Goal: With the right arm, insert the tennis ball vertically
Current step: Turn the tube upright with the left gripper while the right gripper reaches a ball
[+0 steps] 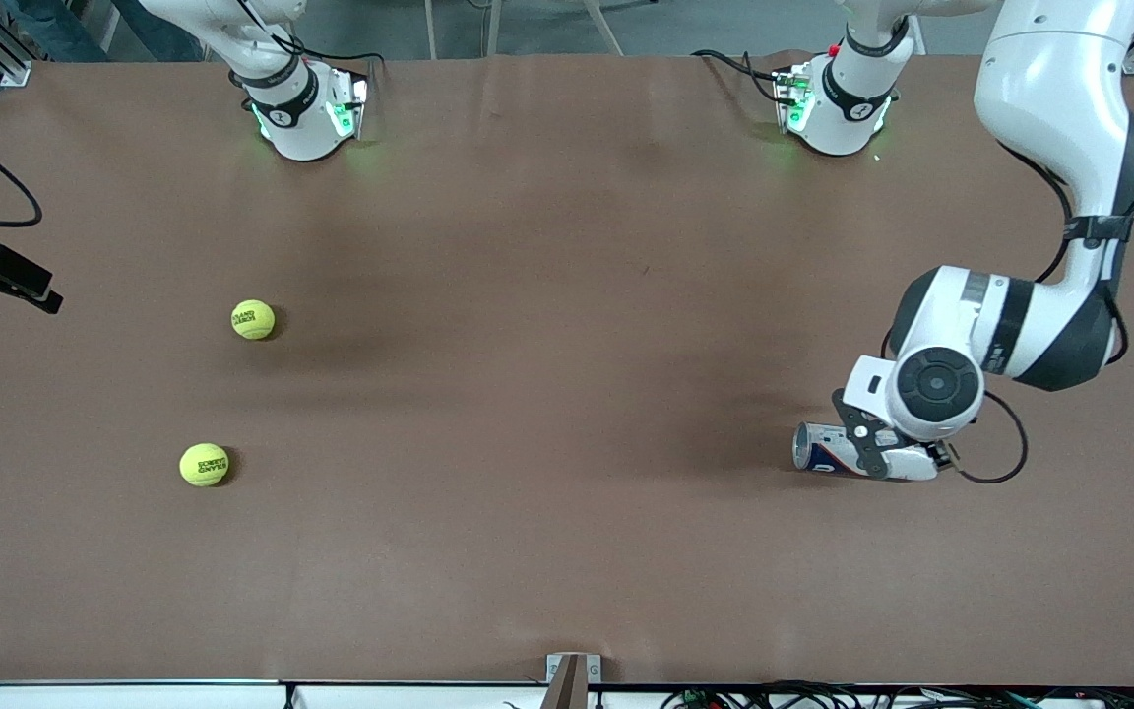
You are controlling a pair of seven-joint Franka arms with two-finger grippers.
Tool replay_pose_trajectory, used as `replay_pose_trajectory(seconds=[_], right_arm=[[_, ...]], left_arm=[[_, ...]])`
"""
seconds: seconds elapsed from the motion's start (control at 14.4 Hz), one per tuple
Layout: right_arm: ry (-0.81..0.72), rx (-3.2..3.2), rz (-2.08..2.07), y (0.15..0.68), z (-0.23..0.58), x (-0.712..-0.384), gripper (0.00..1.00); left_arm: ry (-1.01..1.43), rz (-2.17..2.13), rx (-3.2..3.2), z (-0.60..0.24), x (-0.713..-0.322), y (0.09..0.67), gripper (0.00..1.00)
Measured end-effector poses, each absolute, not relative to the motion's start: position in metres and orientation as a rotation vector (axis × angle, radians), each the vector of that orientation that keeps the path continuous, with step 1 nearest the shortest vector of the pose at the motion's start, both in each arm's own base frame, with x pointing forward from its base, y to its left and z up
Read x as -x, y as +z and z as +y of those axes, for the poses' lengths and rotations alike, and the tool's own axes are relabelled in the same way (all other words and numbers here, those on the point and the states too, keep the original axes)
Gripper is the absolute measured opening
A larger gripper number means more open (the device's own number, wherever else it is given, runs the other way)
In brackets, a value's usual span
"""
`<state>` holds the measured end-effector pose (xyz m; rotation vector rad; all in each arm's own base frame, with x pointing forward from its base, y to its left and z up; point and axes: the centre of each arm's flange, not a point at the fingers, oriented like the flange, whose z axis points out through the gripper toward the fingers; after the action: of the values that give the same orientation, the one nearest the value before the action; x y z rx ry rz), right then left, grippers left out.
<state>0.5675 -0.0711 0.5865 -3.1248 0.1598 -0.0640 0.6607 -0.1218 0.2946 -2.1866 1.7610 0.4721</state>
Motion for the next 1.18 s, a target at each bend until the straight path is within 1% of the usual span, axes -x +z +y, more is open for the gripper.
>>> replay_pose_trajectory(seconds=[0.21,0.49,0.77,0.97,1.18], right_arm=[[0.068,3.12,0.18,0.558,-0.082,-0.572,1.0],[0.222,3.105,0.175,0.533,-0.085,-0.571,1.0],[0.345,3.091,0.154,0.5,-0.077,-0.575,1.0],[0.464,3.072,0.143,0.462,-0.073,-0.573,1.0],[0.585,3.046,0.143,0.409,-0.071,-0.561,1.0]], left_arm=[[0.466,1.839,2.094,-0.129,-0.664,0.27,0.99],[0.483,1.861,1.996,-0.129,-0.667,0.249,1.0],[0.487,1.859,1.996,-0.138,-0.665,0.234,1.0],[0.49,1.859,1.993,-0.145,-0.662,0.229,1.0],[0.502,1.869,1.962,-0.15,-0.66,0.221,1.0]])
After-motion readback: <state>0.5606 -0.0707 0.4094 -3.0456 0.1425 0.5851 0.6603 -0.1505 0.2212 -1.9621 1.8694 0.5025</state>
